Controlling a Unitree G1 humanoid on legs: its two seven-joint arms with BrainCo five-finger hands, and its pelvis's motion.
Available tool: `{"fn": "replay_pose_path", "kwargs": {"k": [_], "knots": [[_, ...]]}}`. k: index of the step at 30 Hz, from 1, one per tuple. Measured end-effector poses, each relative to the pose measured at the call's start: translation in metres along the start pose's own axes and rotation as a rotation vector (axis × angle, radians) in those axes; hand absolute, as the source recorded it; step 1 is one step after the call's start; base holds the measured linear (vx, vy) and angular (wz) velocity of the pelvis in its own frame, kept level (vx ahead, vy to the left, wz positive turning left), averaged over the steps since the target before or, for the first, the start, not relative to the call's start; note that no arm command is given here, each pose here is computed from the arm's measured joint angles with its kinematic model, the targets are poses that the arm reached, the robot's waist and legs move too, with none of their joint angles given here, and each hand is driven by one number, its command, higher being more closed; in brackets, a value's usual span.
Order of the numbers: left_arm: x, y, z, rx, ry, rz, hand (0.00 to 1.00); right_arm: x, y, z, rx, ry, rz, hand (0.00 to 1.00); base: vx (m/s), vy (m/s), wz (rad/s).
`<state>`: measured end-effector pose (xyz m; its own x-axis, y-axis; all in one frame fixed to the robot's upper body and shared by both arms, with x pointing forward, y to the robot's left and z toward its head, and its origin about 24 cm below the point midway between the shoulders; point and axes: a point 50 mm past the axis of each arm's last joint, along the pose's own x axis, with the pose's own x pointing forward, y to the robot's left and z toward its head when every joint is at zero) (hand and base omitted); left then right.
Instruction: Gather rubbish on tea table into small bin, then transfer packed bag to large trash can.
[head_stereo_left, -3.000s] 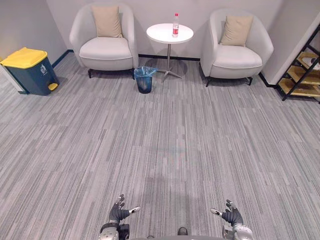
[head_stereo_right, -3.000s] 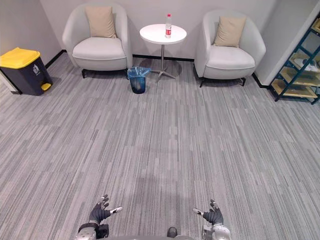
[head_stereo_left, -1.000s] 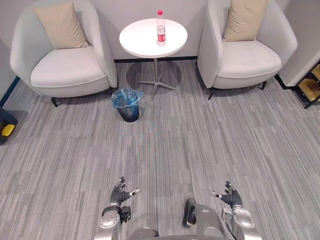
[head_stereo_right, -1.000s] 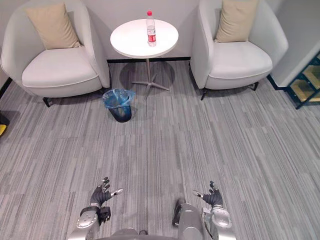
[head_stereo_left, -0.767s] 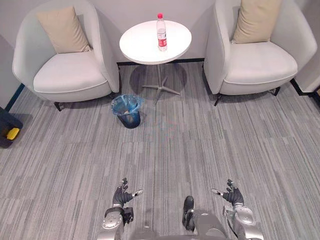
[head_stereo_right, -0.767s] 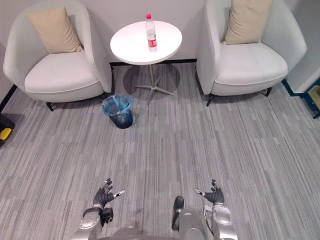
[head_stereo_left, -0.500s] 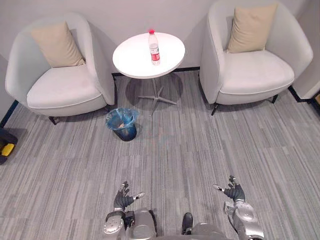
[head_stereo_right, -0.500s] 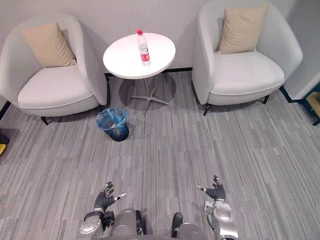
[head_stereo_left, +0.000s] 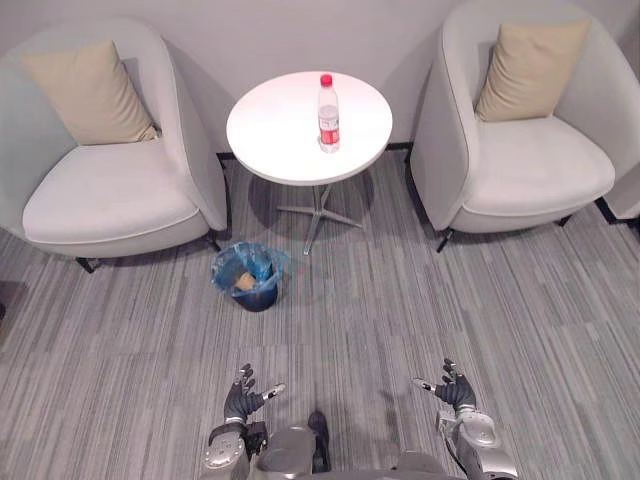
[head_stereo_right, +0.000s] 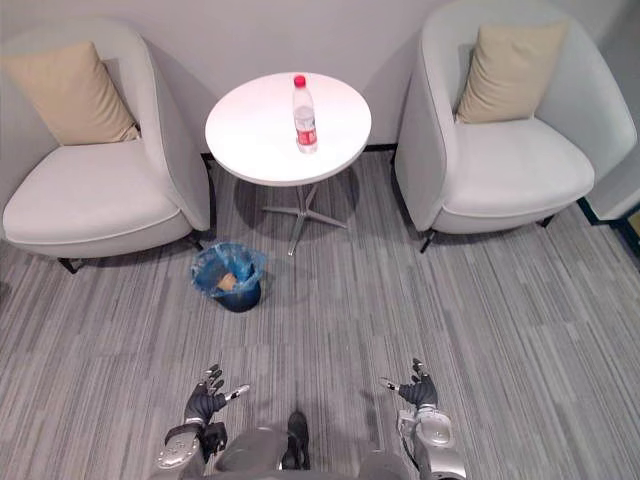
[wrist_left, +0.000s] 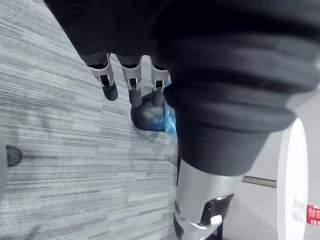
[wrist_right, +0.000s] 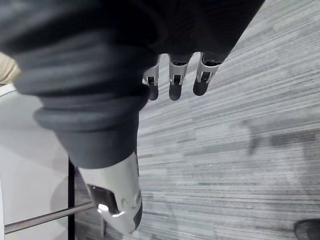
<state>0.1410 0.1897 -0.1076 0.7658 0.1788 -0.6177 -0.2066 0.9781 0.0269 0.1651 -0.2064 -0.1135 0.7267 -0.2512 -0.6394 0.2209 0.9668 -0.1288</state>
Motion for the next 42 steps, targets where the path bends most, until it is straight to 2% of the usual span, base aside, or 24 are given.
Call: {"fn": "replay_pose_path", "kwargs": {"k": [8,12,22,27,32,36,42], "knots": [[0.001,-0.002,-0.006,-0.012,0.029,0.004,0.00,-0.003,-0.018,-0.009,-0.037,0.030,-0.038,0.00,0.42,-0.167,0.33],[0.005,-0.015,0.000,-0.038,0.012,-0.028,0.00,-0.004,-0.021,-0.005,-0.019,0.007,-0.054,0.00,0.37,-0.247,0.26],[0.000,-0.019,-0.005,-0.047,0.026,-0.037,0.00,-0.007,-0.024,0.000,0.075,-0.032,-0.093,0.00,0.26,-0.015,0.04],[0.005,-0.013,0.002,-0.014,0.005,-0.031,0.00,-0.010,-0.020,-0.009,0.074,0.003,-0.081,0.00,0.24,0.124,0.06],[-0.002,-0.010,-0.012,-0.018,0.052,-0.021,0.00,-0.003,-0.008,0.002,0.038,-0.022,-0.033,0.00,0.16,0.120,-0.24],[-0.003,-0.006,-0.015,0.001,0.061,-0.019,0.00,-0.009,-0.011,-0.017,0.010,0.045,-0.040,0.00,0.19,0.074,0.34],[-0.003,0.003,-0.014,0.018,0.060,-0.001,0.00,-0.011,-0.012,-0.019,0.007,0.048,-0.045,0.00,0.22,-0.100,0.66]]}}
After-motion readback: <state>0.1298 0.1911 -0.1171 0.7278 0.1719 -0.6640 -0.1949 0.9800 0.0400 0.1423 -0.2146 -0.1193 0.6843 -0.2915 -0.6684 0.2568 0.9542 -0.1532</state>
